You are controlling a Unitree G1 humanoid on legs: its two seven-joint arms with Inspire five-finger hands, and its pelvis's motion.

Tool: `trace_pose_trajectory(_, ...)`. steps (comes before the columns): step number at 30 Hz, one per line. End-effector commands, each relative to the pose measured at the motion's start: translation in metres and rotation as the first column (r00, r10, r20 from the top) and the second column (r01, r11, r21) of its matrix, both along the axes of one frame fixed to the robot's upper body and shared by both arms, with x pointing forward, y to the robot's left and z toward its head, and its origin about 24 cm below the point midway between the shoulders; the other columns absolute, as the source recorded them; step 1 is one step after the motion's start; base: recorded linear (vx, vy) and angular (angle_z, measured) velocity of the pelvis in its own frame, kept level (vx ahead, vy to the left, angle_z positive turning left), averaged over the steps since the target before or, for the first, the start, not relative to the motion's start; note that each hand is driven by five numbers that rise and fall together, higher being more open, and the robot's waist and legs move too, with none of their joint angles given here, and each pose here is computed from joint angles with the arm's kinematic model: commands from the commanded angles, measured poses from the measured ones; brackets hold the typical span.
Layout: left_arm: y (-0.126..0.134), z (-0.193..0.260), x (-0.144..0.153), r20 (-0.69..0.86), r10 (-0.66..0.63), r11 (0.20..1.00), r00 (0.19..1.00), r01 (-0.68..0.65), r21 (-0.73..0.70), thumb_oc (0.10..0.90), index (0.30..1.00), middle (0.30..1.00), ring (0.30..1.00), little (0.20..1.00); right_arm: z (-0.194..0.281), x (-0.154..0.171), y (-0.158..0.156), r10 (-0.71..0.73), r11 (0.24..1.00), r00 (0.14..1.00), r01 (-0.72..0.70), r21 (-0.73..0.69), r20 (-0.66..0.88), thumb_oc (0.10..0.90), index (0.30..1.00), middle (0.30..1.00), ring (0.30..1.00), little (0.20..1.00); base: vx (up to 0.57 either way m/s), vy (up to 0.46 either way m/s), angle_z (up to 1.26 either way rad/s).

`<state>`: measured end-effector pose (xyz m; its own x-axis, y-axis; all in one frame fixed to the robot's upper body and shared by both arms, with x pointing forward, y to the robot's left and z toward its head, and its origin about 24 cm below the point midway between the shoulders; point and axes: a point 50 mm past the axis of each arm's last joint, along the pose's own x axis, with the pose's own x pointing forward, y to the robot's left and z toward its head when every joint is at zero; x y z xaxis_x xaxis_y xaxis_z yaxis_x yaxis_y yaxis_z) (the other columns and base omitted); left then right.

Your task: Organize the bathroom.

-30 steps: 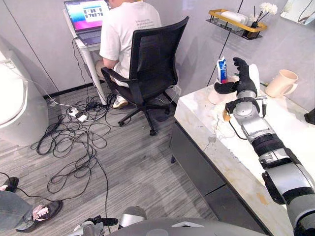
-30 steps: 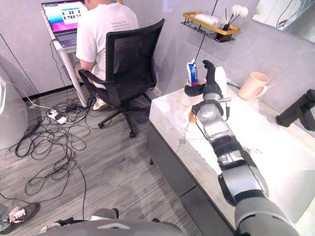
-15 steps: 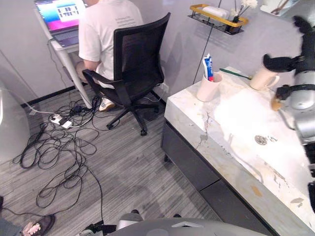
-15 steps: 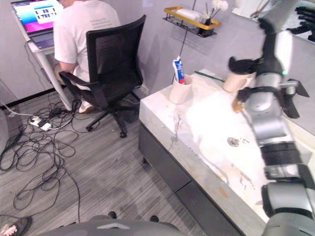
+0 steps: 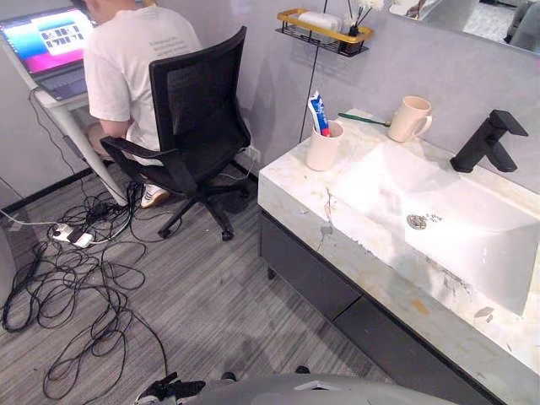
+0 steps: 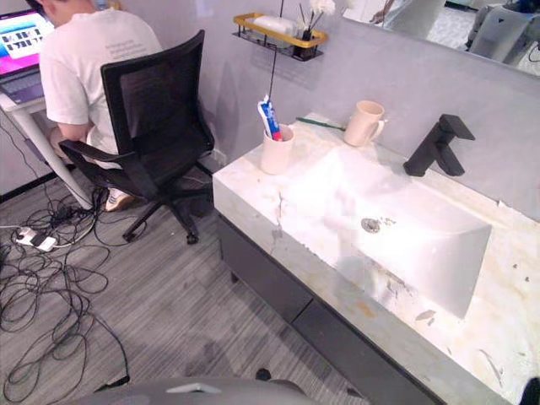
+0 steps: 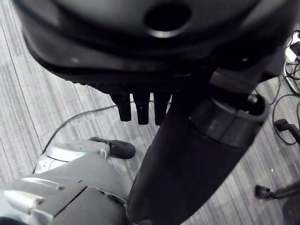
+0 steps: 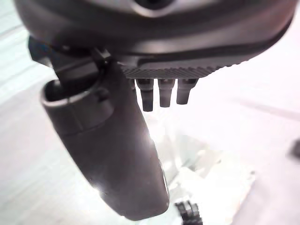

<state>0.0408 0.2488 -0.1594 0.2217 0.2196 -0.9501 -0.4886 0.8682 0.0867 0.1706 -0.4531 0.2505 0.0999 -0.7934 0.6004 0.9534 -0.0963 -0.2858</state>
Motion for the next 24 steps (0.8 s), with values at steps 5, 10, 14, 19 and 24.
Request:
trace_pose_trajectory(5, 0.008, 0.007, 0.034, 0.129, 0.026, 1.0, 0.991, -0.025, -0.014, 0.8, 0.9, 0.9, 0.9, 0.9, -0.014, -0.051, -0.031, -0.351, 0.931, 0.922, 0.324, 0.169, 0.164, 0.8, 0.9, 0.9, 0.9, 0.9, -0.06, 0.024, -0.16)
trace_pose_trajectory(10, 0.015, 0.009, 0.039, 0.142, 0.047, 0.999, 0.989, -0.046, -0.009, 0.8, 0.9, 0.9, 0.9, 0.9, -0.05, -0.091, -0.049, -0.51, 0.831, 0.854, 0.458, 0.318, 0.102, 0.8, 0.9, 0.9, 0.9, 0.9, -0.04, 0.019, -0.18)
trace_pose_trajectory(14, 0.022, 0.01, 0.039, 0.138, 0.07, 0.998, 0.988, -0.07, -0.007, 0.8, 0.9, 0.9, 0.9, 0.9, -0.085, -0.122, -0.059, -0.589, 0.728, 0.808, 0.535, 0.428, -0.009, 0.8, 0.9, 0.9, 0.9, 0.9, -0.03, 0.009, -0.12)
trace_pose_trajectory(19, 0.027, 0.011, 0.04, 0.138, 0.086, 0.996, 0.987, -0.086, -0.008, 0.8, 0.9, 0.9, 0.9, 0.9, -0.133, -0.155, -0.059, -0.634, 0.586, 0.756, 0.605, 0.539, -0.16, 0.8, 0.9, 0.9, 0.9, 0.9, -0.02, 0.002, -0.12)
trace_pose_trajectory(24, 0.032, 0.011, 0.04, 0.138, 0.106, 0.994, 0.985, -0.105, -0.015, 0.8, 0.9, 0.9, 0.9, 0.9, -0.216, -0.209, -0.035, -0.659, 0.362, 0.7, 0.617, 0.699, -0.276, 0.8, 0.9, 0.9, 0.9, 0.9, -0.01, -0.001, 0.0)
